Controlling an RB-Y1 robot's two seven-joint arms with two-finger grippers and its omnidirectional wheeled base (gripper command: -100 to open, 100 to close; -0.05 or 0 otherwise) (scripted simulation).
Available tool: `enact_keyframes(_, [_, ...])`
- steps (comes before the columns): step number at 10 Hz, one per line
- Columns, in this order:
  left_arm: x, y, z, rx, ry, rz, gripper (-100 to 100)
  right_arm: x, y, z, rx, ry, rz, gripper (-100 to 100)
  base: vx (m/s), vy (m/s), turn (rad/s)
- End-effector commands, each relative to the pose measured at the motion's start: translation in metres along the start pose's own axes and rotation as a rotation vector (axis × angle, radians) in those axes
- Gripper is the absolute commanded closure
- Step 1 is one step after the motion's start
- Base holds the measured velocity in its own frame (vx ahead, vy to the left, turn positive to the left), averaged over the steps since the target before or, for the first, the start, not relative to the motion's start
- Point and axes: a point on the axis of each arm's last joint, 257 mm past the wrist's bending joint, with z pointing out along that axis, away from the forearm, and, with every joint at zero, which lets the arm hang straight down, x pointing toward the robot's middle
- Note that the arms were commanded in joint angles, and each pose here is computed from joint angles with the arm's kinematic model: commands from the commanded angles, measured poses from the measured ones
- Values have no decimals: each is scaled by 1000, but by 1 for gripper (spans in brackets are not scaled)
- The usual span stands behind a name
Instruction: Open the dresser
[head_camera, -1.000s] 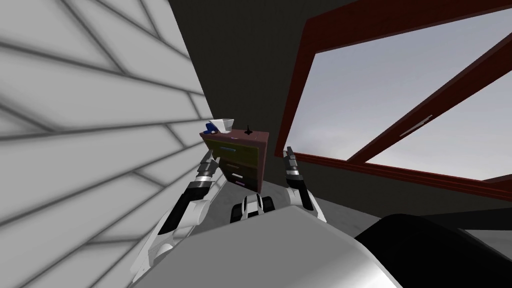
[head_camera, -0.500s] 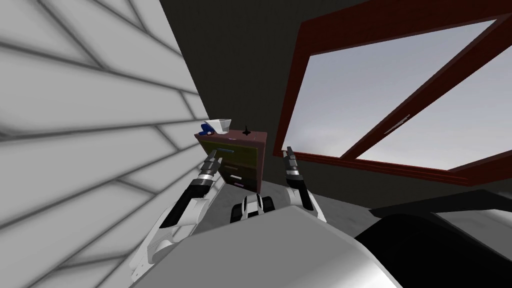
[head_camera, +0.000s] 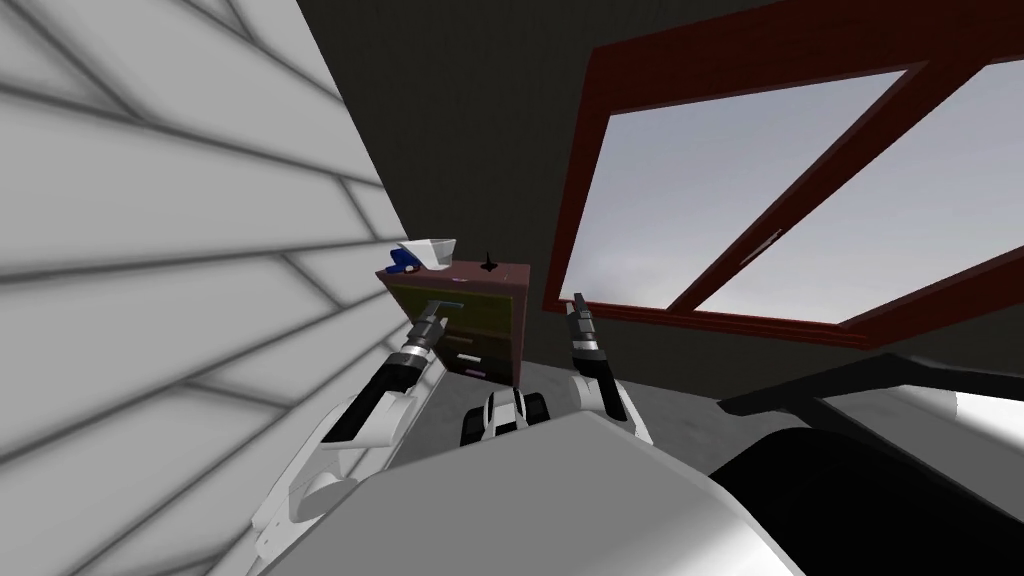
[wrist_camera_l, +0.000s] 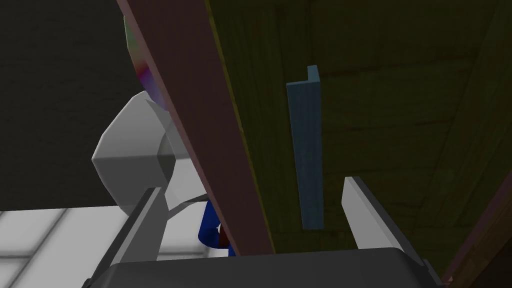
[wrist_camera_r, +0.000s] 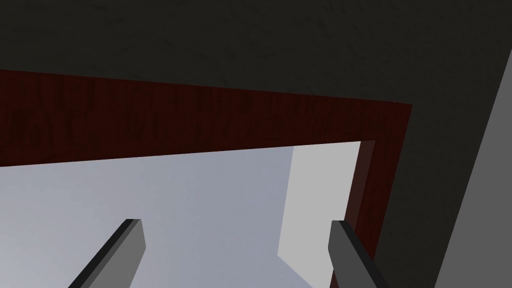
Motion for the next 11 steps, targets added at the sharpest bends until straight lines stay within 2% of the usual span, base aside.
enact_keyframes(1, [4,12,1,-62,22,24,-100,0,0,0,0,0,0,0,19,30,-122])
enact_keyframes(5, [7,27,2,-150,44,59,-100,0,0,0,0,0,0,0,15,32,-120])
enact_keyframes(9, [7,40,2,-218,53,86,-100,0,0,0,0,0,0,0,12,28,-99])
enact_keyframes(10, [8,37,2,-204,53,82,-100,0,0,0,0,0,0,0,4,10,-21])
enact_keyframes(11, [6,35,3,-209,49,81,-100,0,0,0,0,0,0,0,98,-28,-22])
